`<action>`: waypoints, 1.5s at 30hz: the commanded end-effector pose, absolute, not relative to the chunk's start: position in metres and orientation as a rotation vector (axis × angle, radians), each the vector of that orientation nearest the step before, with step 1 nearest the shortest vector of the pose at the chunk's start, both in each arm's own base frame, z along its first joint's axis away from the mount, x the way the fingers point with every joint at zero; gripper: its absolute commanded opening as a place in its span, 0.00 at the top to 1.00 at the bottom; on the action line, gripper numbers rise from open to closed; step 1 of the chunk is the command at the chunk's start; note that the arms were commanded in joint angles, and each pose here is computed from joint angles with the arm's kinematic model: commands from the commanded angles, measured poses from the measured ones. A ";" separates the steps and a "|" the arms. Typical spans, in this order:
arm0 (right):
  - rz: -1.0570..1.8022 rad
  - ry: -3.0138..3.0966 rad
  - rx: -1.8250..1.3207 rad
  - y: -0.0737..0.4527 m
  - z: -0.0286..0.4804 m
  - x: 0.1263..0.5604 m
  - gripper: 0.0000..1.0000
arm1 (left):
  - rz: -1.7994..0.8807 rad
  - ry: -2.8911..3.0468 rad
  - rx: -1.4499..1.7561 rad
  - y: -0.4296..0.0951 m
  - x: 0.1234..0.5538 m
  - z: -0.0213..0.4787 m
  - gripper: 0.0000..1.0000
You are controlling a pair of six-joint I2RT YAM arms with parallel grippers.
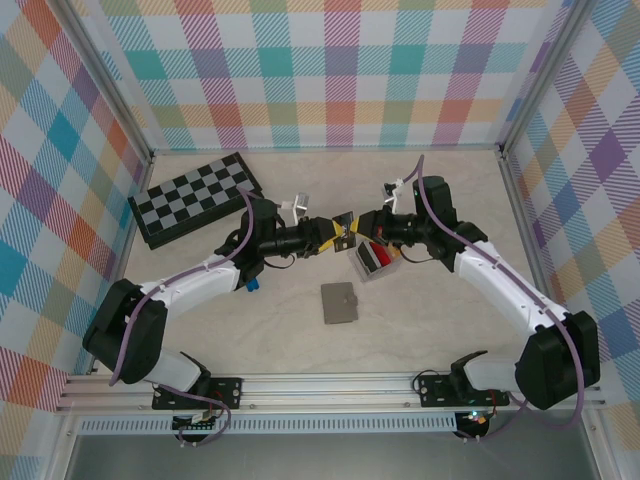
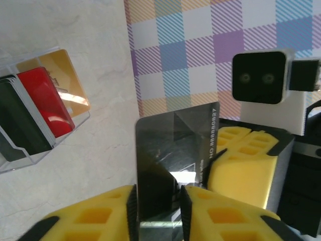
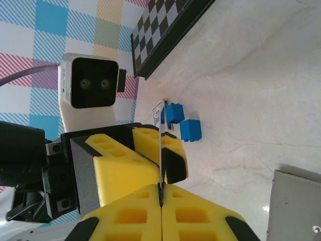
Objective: Put the credit cards into the card holder
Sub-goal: Pick up the credit card from the storage box.
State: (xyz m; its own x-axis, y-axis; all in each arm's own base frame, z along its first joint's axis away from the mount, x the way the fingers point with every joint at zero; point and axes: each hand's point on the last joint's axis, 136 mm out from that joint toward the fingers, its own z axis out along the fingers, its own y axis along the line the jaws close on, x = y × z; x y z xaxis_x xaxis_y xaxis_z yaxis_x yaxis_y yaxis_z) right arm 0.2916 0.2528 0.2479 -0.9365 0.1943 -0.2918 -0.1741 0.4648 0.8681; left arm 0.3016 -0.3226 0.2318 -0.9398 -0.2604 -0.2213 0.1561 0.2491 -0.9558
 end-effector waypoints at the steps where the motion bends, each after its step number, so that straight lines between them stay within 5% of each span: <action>1: 1.571 2.341 -0.034 0.258 0.255 0.290 0.93 | -1.766 2.094 -0.035 -0.320 0.302 0.263 0.83; 5: 1.588 2.336 -0.041 0.254 0.255 0.289 0.86 | -1.762 2.076 -0.042 -0.317 0.302 0.268 1.00; 13: 1.746 2.326 -0.136 0.259 0.258 0.285 0.72 | -1.833 2.034 -0.006 -0.320 0.296 0.283 1.00; 22: 1.700 2.287 -0.132 0.251 0.261 0.289 0.91 | -1.838 2.064 -0.037 -0.321 0.297 0.274 1.00; 26: 1.581 2.359 -0.101 0.243 0.246 0.288 0.94 | -1.609 2.270 -0.152 -0.306 0.299 0.229 0.51; 30: 1.073 2.579 -0.058 0.222 0.191 0.279 0.93 | -1.206 2.492 -0.335 -0.262 0.292 0.171 0.34; 35: 0.586 2.807 -0.113 0.228 0.132 0.251 0.94 | -1.031 2.590 -0.432 -0.237 0.277 0.137 0.32; 45: 0.324 2.879 -0.125 0.243 0.084 0.232 0.94 | -0.978 2.686 -0.394 -0.235 0.262 0.118 0.33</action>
State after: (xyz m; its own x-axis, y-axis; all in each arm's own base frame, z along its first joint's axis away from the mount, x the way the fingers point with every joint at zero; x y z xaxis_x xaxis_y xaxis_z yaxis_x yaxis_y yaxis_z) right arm 0.2253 0.2617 0.0869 -0.9697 -0.1004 -0.2229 -0.1660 0.9397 0.2990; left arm 0.2699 -0.2377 0.1265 -0.9172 -0.3703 -0.1471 -0.1771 0.7096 -0.6820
